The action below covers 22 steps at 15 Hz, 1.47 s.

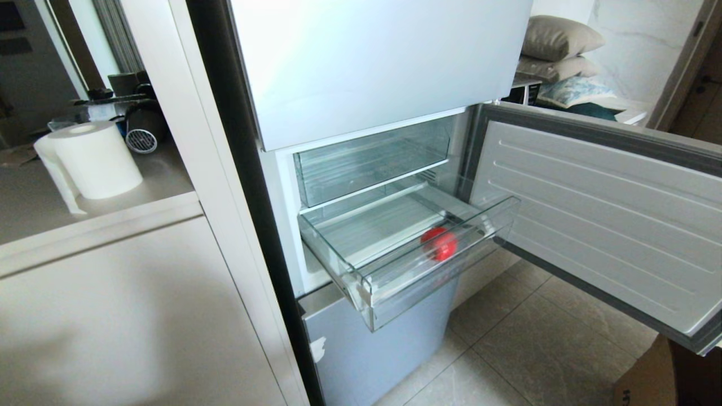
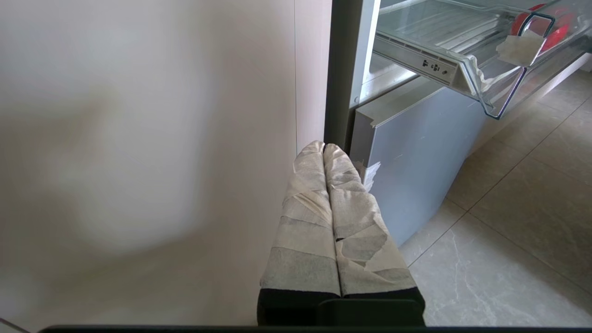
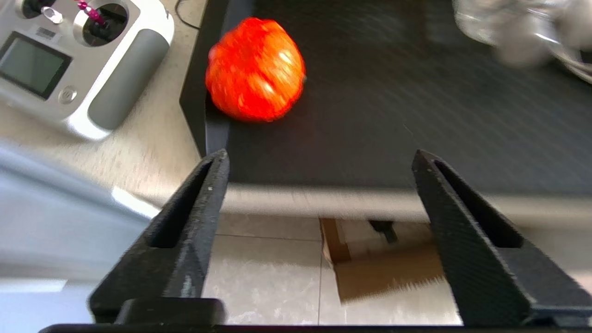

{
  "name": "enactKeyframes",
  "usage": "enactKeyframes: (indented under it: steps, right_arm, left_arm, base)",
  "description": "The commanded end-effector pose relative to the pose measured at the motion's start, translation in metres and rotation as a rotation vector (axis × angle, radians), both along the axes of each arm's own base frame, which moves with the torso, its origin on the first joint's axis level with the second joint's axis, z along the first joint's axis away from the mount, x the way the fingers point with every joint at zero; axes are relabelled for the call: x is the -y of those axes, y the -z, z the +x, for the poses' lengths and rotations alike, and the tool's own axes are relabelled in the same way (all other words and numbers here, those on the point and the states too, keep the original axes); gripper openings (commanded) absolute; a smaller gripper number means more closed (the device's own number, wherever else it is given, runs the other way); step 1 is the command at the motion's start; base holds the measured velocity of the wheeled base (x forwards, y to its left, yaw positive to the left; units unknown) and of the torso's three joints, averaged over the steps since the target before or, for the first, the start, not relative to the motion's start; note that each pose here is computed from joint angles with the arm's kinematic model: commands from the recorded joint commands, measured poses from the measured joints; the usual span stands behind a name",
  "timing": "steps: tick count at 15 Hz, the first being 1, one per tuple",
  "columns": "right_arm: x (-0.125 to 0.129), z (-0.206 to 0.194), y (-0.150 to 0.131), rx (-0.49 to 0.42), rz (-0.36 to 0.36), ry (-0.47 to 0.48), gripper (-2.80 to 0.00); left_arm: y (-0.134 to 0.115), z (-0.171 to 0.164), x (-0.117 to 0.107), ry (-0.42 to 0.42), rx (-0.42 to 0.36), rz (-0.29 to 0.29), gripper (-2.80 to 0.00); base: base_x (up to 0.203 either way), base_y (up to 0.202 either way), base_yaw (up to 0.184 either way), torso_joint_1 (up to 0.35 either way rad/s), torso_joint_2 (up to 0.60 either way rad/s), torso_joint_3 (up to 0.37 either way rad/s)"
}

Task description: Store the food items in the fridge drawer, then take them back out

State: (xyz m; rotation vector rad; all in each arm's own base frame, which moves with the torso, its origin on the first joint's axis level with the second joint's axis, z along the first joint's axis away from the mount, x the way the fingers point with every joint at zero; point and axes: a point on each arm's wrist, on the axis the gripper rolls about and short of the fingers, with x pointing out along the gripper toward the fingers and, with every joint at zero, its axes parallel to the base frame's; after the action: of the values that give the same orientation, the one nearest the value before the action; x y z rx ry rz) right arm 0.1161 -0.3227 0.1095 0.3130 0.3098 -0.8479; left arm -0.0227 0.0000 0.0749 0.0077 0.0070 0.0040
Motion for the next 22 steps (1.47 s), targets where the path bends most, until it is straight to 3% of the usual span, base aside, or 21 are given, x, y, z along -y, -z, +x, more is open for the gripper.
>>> enactKeyframes:
  steps: [1,8,16,22]
  right_arm:
    - [0.022,0.028,0.03,-0.013,0.044,-0.056,0.0]
    - [0.041,0.087,0.045,0.006,0.011,-0.163,0.0]
    - [0.058,0.113,0.048,0.001,-0.05,-0.122,0.0]
    - [0.067,0.117,0.057,-0.003,-0.054,-0.111,0.0]
  left_arm:
    - [0.0,0.0,0.0,-0.001,-0.001,0.0,-2.8]
    - [0.0,0.0,0.0,-0.001,-0.001,0.0,-2.8]
    - [0.0,0.0,0.0,-0.001,-0.001,0.0,-2.8]
    - [0.0,0.0,0.0,-0.001,-0.001,0.0,-2.8]
  base:
    - [0.0,0.0,0.0,0.0,0.0,0.0]
    - [0.0,0.0,0.0,0.0,0.0,0.0]
    - [0.0,0.0,0.0,0.0,0.0,0.0]
    - [0.0,0.0,0.0,0.0,0.0,0.0]
